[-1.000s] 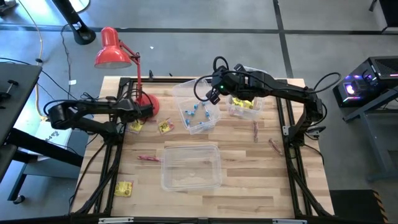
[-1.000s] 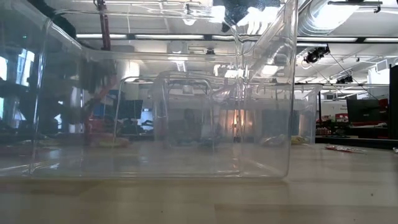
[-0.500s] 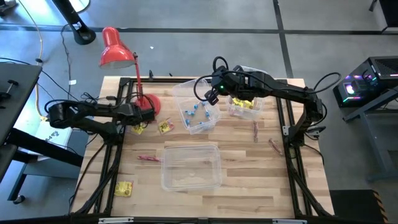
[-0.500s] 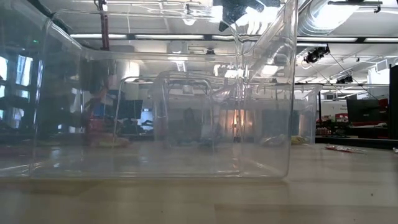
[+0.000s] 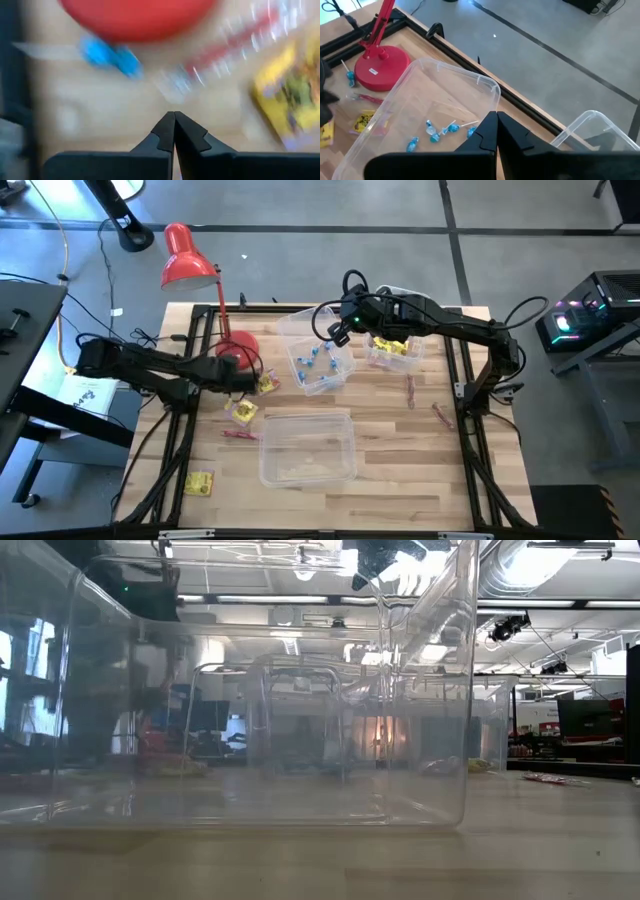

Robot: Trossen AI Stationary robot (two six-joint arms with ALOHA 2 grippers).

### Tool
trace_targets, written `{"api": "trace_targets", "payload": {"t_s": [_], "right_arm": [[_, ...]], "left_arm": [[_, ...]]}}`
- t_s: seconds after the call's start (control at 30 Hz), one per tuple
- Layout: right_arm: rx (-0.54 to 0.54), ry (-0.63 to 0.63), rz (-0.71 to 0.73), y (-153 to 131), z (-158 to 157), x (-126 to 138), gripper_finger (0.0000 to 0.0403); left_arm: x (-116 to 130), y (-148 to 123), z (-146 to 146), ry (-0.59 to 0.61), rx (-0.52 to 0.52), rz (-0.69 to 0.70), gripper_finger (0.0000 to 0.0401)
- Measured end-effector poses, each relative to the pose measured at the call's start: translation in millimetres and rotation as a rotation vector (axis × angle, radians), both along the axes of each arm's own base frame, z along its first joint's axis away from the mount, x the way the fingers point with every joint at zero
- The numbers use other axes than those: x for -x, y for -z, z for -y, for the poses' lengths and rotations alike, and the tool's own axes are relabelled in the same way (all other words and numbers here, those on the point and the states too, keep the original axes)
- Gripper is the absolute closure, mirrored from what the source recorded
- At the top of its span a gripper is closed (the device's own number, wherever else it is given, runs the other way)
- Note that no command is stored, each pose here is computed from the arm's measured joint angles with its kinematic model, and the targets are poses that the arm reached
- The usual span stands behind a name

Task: Sort candy
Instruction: Put the blue lollipop into the top left transparent bin

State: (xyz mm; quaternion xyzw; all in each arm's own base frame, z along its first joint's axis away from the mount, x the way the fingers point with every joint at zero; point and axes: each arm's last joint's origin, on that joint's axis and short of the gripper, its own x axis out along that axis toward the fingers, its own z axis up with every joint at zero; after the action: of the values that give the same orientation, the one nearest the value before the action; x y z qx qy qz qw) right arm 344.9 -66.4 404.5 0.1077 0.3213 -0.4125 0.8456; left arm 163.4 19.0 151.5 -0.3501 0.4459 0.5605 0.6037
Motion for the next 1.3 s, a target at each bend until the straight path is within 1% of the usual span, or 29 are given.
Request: {"api": "trace_targets", "payload": {"t_s": [0.13, 0.23, 0.4, 0.5, 0.57, 0.73, 0.83, 1.0, 1.1, 1.17, 1.2, 1.23, 1.3], "right_arm": [[-0.001, 0.003, 0.009, -0.4, 0.1, -0.5, 0.0403], [-0.012, 0.018, 0.021, 0.8, 0.3, -1.7, 0.0403], [-0.021, 0.024, 0.012, 7.4, 0.7, -7.2, 0.0403], [-0.043, 0.030, 0.009, 13.2, 0.8, -11.0, 0.0403], [-0.056, 0.022, 0.005, 15.9, 0.8, -13.6, 0.0403], [-0.080, 0.009, 0.007, 20.4, 0.0, -18.5, 0.0403], [-0.084, -0.001, 0.013, 20.7, -2.4, -20.0, 0.0403], [-0.091, -0.026, 0.009, 21.4, -9.7, -21.5, 0.0403], [-0.091, -0.034, 0.008, 21.5, -12.9, -22.0, 0.0403], [-0.091, -0.037, 0.008, 21.4, -13.9, -22.1, 0.0403], [-0.091, -0.037, 0.009, 21.4, -13.9, -22.2, 0.0403], [-0.091, -0.037, 0.010, 21.4, -13.8, -22.2, 0.0403], [-0.091, -0.037, 0.013, 21.4, -13.7, -22.7, 0.0403]], "left_arm": [[0.4, -22.4, -7.4, 0.053, -0.122, -0.065, 0.0401], [7.0, -23.7, -16.3, 0.064, -0.202, -0.161, 0.0401], [21.8, -0.8, -26.2, -0.030, -0.189, -0.223, 0.0401], [31.9, 13.2, -27.9, -0.123, -0.219, -0.211, 0.0401], [35.3, 22.9, -28.8, -0.152, -0.244, -0.179, 0.0401], [40.7, 41.8, -28.6, -0.129, -0.255, -0.121, 0.0401], [40.1, 43.8, -26.5, -0.116, -0.217, -0.107, 0.0401], [29.7, 35.1, -16.6, -0.001, -0.091, -0.094, 0.0401], [16.4, 25.5, -6.6, 0.067, 0.015, -0.031, 0.0401], [5.6, 14.3, 0.3, 0.122, 0.081, 0.027, 0.0401], [1.6, 6.5, 2.0, 0.153, 0.060, 0.028, 0.0401], [-0.2, -1.6, 1.6, 0.156, 0.022, 0.024, 0.0401], [0.0, -17.5, -2.7, 0.124, -0.097, -0.002, 0.0401]]}}
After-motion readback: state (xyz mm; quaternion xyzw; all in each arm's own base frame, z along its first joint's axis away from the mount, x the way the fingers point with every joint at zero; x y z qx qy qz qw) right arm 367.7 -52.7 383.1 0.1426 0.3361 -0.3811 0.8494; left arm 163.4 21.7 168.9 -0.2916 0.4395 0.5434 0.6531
